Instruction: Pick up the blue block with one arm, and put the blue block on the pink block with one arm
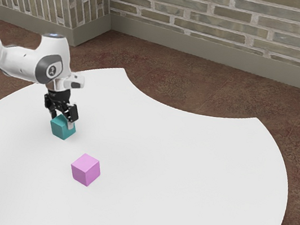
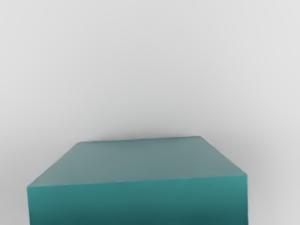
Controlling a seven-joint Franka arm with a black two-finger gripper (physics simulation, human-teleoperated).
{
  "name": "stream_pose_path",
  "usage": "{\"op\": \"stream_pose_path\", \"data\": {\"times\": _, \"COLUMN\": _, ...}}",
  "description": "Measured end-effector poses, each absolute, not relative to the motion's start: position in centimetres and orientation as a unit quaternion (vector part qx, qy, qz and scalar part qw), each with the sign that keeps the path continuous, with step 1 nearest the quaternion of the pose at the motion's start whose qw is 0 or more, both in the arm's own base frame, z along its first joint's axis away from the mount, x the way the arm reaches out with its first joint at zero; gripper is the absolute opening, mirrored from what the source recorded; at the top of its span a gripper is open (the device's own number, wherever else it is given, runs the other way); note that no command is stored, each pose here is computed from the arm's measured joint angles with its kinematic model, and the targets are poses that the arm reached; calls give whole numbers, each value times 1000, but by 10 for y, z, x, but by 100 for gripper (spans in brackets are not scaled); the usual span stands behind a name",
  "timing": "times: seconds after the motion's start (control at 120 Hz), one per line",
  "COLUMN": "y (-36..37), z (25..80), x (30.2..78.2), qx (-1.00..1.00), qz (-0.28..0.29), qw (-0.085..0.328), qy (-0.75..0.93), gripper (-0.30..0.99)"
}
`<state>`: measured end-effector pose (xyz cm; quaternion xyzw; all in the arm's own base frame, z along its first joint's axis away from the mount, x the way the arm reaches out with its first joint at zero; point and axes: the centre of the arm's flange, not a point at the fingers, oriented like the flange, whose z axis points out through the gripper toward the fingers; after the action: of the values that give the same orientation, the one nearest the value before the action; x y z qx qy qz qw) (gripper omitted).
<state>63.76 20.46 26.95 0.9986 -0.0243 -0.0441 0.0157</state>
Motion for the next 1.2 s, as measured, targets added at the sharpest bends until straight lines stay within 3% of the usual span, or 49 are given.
{"op": "stream_pose_path", "data": {"times": 0.242, "y": 205, "z": 260, "x": 633, "qx": 999, "qz": -35, "qw": 13, "qy": -23, "gripper": 66}}
{"op": "stream_pose_path", "data": {"times": 0.533, "y": 207, "z": 261, "x": 634, "qx": 999, "qz": -27, "qw": 11, "qy": -20, "gripper": 41}}
{"op": "stream_pose_path", "data": {"times": 0.717, "y": 202, "z": 273, "x": 631, "qx": 1000, "qz": -22, "qw": 2, "qy": -17, "gripper": 36}}
{"op": "stream_pose_path", "data": {"times": 0.85, "y": 172, "z": 311, "x": 605, "qx": 999, "qz": -19, "qw": -15, "qy": -22, "gripper": 36}}
{"op": "stream_pose_path", "data": {"times": 0.983, "y": 119, "z": 363, "x": 567, "qx": 1000, "qz": 1, "qw": -5, "qy": -14, "gripper": 36}}
{"op": "stream_pose_path", "data": {"times": 1.2, "y": 65, "z": 362, "x": 486, "qx": 999, "qz": -10, "qw": 3, "qy": 42, "gripper": 35}}
